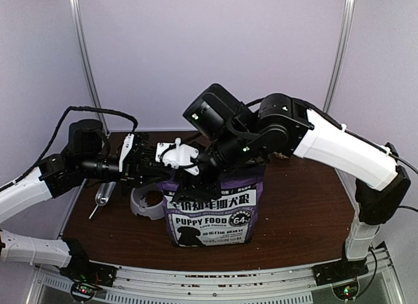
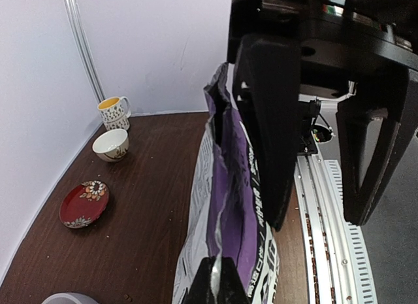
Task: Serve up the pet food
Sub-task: Press the seal on the pet food bag.
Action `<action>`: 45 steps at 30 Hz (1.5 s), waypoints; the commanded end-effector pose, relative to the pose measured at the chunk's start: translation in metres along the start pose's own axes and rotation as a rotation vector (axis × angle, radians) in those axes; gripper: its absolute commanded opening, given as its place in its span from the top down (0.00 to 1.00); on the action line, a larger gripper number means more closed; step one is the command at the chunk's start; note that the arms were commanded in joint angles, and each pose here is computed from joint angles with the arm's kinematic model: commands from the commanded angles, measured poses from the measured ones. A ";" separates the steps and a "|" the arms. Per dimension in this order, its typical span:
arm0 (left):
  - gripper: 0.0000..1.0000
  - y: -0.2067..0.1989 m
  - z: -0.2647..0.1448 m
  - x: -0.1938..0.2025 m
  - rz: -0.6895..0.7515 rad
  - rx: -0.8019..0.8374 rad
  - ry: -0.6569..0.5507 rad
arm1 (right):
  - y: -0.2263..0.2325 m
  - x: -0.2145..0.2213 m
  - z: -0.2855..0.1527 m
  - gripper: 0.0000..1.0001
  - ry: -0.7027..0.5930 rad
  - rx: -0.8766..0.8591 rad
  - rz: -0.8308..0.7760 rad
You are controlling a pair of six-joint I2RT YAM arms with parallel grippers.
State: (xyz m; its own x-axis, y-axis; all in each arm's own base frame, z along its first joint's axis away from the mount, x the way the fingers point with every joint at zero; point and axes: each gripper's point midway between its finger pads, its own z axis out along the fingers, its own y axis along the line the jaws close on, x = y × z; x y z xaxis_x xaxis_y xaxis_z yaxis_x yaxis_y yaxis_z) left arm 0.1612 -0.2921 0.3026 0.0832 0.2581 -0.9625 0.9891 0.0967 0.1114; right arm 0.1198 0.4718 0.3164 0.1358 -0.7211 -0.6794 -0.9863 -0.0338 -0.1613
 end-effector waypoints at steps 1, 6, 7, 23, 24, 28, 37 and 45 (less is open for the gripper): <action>1.00 -0.008 -0.003 -0.017 0.063 0.028 -0.067 | -0.012 -0.027 -0.021 0.51 -0.106 0.073 -0.030; 1.00 -0.009 -0.004 -0.017 0.067 0.028 -0.068 | -0.024 -0.038 -0.035 0.51 -0.164 0.154 -0.049; 1.00 -0.009 -0.004 -0.017 0.068 0.029 -0.068 | -0.028 -0.038 -0.037 0.50 -0.169 0.180 -0.053; 1.00 -0.016 -0.007 -0.019 0.102 0.045 -0.088 | -0.043 -0.005 -0.010 0.49 -0.049 0.170 -0.036; 1.00 -0.017 -0.007 -0.019 0.104 0.048 -0.089 | -0.043 -0.003 -0.007 0.50 -0.037 0.157 -0.031; 1.00 -0.020 -0.009 -0.021 0.119 0.054 -0.102 | -0.040 0.007 0.001 0.53 0.002 0.125 -0.021; 1.00 -0.025 -0.013 -0.025 0.140 0.064 -0.128 | -0.041 0.026 0.009 0.67 0.075 0.106 -0.003; 1.00 -0.025 -0.014 -0.025 0.147 0.056 -0.133 | -0.042 0.029 0.008 1.00 0.083 0.113 -0.010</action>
State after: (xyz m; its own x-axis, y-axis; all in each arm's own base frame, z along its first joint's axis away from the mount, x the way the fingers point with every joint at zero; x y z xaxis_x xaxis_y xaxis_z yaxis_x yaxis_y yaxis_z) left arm 0.1441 -0.2873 0.3024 0.1440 0.2274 -0.9631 0.9859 0.0511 0.1595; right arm 0.1604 0.4644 0.3006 0.1442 -0.7557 -0.6388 -0.9696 0.0212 -0.2440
